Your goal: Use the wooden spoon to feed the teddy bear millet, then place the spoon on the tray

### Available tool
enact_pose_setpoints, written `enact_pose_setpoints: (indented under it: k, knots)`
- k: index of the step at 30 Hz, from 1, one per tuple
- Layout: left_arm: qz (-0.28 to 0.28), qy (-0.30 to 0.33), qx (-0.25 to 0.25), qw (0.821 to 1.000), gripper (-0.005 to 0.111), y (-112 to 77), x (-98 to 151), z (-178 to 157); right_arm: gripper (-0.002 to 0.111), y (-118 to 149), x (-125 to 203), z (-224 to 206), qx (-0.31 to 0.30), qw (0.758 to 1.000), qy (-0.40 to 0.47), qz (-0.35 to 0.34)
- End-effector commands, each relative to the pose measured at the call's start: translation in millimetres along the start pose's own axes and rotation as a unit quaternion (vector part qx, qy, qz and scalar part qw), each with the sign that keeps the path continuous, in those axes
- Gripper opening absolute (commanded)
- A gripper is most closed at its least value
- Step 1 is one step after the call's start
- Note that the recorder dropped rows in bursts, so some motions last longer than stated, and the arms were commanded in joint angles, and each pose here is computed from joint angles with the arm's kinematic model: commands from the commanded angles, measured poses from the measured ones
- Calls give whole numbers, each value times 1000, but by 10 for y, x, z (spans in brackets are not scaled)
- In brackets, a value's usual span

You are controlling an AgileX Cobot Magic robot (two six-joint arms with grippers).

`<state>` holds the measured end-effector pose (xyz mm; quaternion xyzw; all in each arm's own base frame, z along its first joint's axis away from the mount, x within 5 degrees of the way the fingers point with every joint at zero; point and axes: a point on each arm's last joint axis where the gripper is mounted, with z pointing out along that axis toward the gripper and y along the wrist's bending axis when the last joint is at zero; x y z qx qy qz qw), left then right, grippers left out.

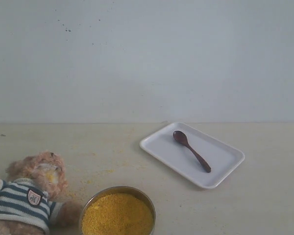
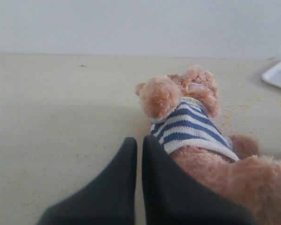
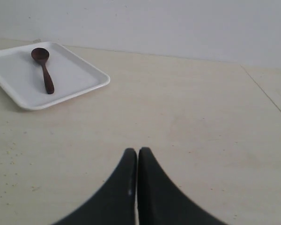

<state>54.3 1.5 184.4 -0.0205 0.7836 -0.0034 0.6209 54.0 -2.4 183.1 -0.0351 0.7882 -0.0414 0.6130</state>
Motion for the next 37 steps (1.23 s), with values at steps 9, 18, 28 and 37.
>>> enact_pose_setpoints:
  k: [9,18,28,37]
  knots:
    - [-2,-2,-1,1000,4,1,-3,-3,0,1,-10,-3,-1,1000,-7,4]
    - [1,-2,14,1000,4,-15,-3,-3,0,1,-10,-3,-1,1000,-7,5]
    - [1,-2,14,1000,4,-15,-3,-3,0,1,-10,-3,-1,1000,-7,5]
    - [1,-2,14,1000,4,-15,-3,-3,0,1,-10,-3,-1,1000,-7,5]
